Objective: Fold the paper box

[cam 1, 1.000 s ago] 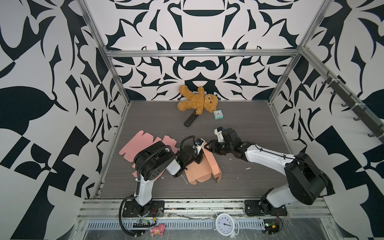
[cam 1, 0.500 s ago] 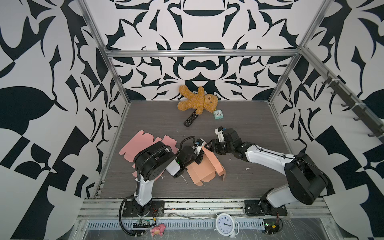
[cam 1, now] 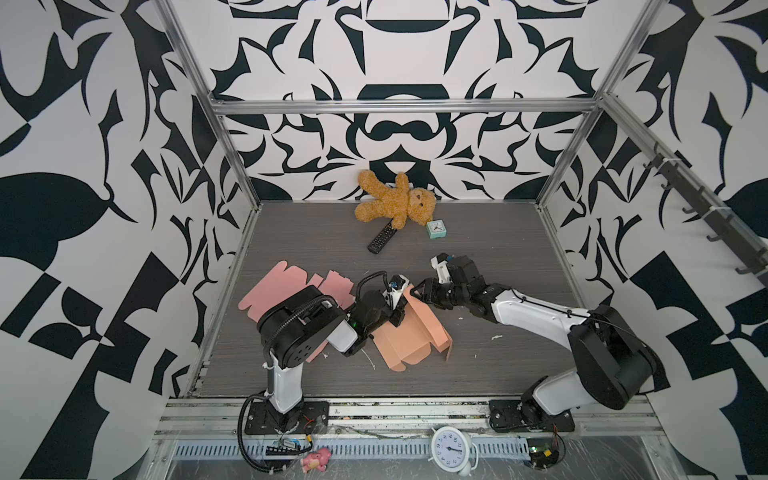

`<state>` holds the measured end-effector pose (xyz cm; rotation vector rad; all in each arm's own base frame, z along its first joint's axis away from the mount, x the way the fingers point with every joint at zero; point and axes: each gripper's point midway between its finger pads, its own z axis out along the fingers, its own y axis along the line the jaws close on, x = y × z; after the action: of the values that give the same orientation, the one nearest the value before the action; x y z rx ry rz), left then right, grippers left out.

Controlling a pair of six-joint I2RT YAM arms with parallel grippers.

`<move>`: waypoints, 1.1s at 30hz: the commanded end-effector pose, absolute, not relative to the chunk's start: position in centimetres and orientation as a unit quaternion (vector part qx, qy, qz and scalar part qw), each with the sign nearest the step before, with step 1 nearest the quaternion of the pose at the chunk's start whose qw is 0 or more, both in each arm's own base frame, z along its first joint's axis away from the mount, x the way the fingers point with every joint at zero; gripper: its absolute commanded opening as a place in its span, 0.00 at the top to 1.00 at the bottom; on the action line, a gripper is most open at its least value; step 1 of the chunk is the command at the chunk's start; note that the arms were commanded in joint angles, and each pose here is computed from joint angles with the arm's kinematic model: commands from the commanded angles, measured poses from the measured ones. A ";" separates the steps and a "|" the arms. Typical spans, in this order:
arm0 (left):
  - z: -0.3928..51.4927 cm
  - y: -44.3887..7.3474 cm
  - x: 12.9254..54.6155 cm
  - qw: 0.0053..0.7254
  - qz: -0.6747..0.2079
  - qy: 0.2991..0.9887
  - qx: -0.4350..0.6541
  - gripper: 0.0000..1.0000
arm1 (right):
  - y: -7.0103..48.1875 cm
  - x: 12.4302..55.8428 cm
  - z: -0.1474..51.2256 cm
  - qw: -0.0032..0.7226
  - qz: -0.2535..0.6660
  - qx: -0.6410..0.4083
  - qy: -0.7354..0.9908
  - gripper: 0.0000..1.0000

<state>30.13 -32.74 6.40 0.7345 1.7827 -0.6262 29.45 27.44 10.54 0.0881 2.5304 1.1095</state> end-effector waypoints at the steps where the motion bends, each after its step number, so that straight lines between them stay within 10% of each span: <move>1: 8.0 -34.0 29.8 0.537 -0.286 0.727 0.320 0.79 | 26.7 28.8 9.1 0.167 0.375 0.038 0.911 0.56; 33: 8.6 -31.7 27.4 0.474 -0.307 0.786 0.253 0.92 | 19.8 25.5 20.4 0.297 0.283 -0.018 0.912 0.46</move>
<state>27.66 -32.37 8.59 0.7026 1.8401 -0.7248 26.29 21.92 18.10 -0.0128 2.4592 0.8828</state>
